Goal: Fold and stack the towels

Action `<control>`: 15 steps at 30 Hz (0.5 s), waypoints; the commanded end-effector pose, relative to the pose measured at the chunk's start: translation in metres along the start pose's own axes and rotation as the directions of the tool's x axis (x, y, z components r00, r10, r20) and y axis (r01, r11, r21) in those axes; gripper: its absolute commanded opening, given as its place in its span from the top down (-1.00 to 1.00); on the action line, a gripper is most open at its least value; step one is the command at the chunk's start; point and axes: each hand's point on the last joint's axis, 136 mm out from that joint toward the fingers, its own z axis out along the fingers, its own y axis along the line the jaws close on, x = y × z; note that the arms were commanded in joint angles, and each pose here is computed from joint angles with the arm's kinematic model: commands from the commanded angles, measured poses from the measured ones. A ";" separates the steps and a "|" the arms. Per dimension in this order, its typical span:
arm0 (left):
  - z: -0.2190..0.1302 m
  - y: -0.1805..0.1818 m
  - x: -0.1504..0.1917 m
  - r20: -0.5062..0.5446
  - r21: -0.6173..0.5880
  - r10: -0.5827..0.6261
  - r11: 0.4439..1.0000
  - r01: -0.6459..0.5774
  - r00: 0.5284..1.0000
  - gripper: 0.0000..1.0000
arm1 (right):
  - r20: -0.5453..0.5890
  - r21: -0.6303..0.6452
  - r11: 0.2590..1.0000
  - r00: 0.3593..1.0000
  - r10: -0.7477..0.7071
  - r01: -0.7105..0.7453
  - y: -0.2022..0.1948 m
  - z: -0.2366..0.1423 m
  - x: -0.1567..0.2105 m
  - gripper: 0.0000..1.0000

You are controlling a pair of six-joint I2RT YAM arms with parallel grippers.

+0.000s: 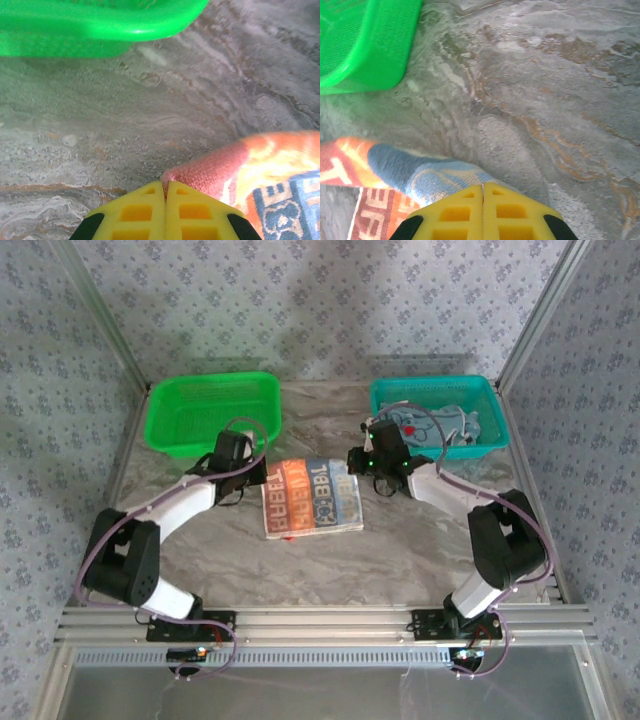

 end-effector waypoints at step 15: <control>-0.027 -0.020 0.028 0.232 -0.008 0.207 0.977 -0.211 0.950 1.00 | 0.192 -0.009 0.977 0.959 -0.206 0.212 0.011 -0.033 0.037 1.00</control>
